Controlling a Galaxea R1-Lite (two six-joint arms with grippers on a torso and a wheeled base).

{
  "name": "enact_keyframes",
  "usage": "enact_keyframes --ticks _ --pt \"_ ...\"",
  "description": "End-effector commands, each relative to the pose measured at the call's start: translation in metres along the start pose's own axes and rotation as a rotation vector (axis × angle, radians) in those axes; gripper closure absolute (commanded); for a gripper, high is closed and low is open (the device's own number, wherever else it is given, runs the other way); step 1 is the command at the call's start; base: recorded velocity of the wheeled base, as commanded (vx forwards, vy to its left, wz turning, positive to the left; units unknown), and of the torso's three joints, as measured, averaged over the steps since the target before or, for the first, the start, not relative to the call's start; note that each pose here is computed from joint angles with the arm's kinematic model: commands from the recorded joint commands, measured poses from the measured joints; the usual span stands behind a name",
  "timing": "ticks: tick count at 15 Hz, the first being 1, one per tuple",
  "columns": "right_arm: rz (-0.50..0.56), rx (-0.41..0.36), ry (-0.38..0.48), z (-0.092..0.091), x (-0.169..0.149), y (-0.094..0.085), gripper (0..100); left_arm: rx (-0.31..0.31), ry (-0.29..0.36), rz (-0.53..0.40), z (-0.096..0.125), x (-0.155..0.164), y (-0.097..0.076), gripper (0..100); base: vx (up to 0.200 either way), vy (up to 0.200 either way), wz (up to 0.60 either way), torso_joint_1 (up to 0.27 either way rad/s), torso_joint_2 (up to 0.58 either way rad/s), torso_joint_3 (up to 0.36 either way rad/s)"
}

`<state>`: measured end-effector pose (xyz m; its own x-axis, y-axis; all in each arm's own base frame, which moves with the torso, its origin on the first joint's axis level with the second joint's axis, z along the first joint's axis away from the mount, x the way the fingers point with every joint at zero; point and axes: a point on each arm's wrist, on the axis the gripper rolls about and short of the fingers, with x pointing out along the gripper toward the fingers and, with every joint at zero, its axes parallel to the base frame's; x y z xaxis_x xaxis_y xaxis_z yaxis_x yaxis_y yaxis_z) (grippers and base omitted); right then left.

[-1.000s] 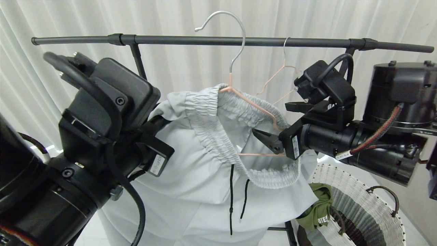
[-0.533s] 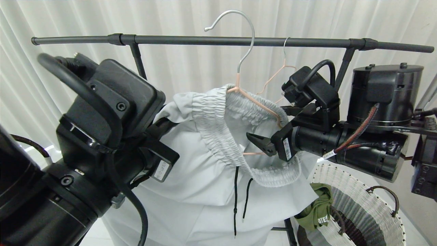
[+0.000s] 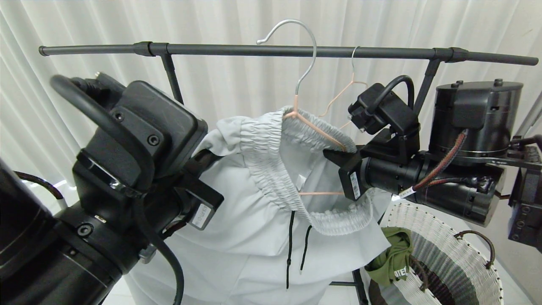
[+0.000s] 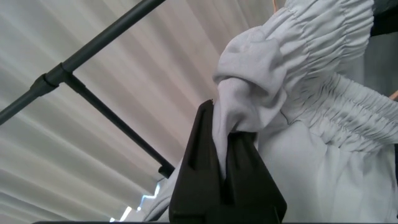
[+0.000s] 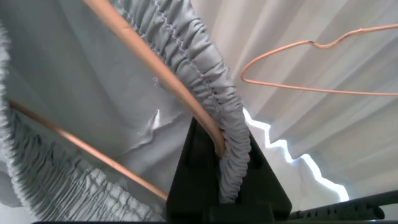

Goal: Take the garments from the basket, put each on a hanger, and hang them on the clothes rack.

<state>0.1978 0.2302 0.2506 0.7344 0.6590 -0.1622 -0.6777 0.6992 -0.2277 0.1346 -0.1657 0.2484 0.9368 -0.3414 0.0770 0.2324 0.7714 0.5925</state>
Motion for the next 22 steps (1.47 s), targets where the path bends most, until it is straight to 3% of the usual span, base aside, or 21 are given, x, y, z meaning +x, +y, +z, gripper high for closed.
enact_keyframes --ticks 1,5,6,7,9,13,17,20,22 --pt "-0.002 0.000 0.000 0.000 0.001 0.000 100 0.001 -0.004 -0.012 0.001 -0.001 -0.002 100 0.000 0.000 0.00 0.000 0.00 0.000" --pt "-0.005 -0.034 -0.007 -0.001 0.002 0.000 100 0.006 -0.008 -0.027 0.001 -0.003 -0.006 100 0.000 0.000 0.00 0.000 0.00 0.000" --pt "-0.007 -0.041 -0.024 0.001 0.002 0.000 100 0.035 0.003 -0.038 -0.004 -0.005 -0.008 100 0.000 0.000 0.00 0.000 0.00 0.000" --pt "-0.011 -0.047 -0.040 0.003 0.002 0.000 100 0.042 0.004 -0.041 -0.006 -0.006 -0.009 0 0.000 0.000 0.00 0.000 0.00 0.000" --pt "-0.018 -0.060 -0.065 0.006 0.001 -0.001 100 0.025 -0.020 -0.026 -0.006 -0.008 -0.010 0 0.000 0.000 0.00 0.000 0.00 0.000" --pt "-0.044 -0.103 -0.113 0.011 -0.002 -0.006 100 0.032 -0.010 -0.025 -0.022 -0.022 -0.008 0 0.000 0.000 0.00 0.000 0.00 0.000" --pt "-0.107 -0.139 -0.116 0.011 -0.012 -0.024 100 0.006 -0.009 0.048 -0.026 -0.030 0.013 0 0.000 0.000 0.00 0.000 0.00 0.000" --pt "-0.134 -0.140 -0.109 0.007 -0.025 -0.032 100 0.020 0.049 0.071 -0.050 -0.043 0.017 0 0.000 0.000 0.00 0.000 0.00 0.000" --pt "-0.141 -0.139 -0.113 0.007 -0.034 -0.034 100 0.029 0.138 0.095 -0.076 -0.049 0.018 0 0.000 0.000 0.00 0.000 0.00 0.000"
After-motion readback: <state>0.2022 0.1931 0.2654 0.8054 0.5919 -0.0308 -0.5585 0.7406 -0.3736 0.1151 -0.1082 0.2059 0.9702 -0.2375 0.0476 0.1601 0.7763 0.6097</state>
